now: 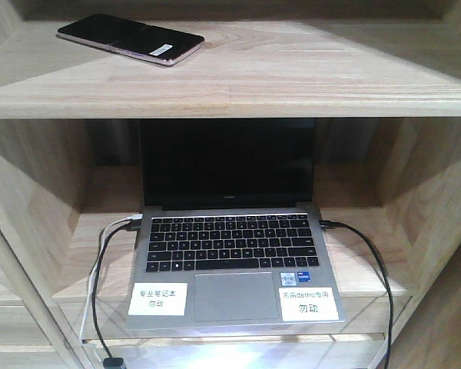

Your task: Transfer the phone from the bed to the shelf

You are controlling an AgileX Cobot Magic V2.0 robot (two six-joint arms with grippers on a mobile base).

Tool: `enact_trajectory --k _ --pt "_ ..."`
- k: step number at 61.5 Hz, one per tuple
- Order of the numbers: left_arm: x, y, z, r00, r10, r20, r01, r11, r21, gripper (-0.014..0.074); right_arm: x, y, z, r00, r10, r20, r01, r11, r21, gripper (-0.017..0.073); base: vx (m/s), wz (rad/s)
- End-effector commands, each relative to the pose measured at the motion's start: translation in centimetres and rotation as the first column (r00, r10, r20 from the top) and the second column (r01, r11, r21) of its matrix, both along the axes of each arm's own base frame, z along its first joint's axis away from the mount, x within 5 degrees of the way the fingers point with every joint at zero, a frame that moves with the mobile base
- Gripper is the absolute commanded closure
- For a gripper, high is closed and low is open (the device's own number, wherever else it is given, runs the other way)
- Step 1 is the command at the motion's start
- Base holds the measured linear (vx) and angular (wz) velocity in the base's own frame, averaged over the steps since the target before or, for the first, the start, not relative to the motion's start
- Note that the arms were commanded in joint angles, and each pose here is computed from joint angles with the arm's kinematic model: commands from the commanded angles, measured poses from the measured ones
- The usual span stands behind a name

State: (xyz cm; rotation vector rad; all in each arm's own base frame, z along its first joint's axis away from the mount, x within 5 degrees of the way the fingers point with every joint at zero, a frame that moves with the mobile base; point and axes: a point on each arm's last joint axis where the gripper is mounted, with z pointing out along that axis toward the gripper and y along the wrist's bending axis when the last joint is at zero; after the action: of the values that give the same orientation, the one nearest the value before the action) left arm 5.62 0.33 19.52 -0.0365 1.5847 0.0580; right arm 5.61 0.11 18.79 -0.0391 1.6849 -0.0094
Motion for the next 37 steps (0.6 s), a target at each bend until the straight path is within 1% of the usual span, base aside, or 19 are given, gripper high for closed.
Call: enact_trajectory --k 1,8,20,37 --pt "-0.2 0.0 1.5 0.995 -0.005 0.104 0.006 1.000 -0.012 0.0592 0.0 -0.1 0.4 0.997 -0.008 0.078 0.009 1.000 -0.006 0.0565 0.00 0.00" --pt "-0.2 0.0 1.5 0.995 -0.005 0.104 0.006 1.000 -0.012 0.0592 0.0 -0.1 0.6 0.995 -0.009 0.096 0.009 1.000 -0.003 0.0565 0.00 0.00" --pt "-0.2 0.0 1.5 0.995 -0.005 0.104 0.006 1.000 -0.012 0.0592 0.0 -0.1 1.5 0.981 -0.012 0.194 0.010 1.000 0.010 0.0565 0.00 0.00" --pt "-0.2 0.0 1.5 0.995 -0.005 0.104 0.006 1.000 -0.012 0.0592 0.0 -0.1 1.5 0.980 -0.012 0.201 0.010 1.000 0.010 0.0565 0.00 0.00"
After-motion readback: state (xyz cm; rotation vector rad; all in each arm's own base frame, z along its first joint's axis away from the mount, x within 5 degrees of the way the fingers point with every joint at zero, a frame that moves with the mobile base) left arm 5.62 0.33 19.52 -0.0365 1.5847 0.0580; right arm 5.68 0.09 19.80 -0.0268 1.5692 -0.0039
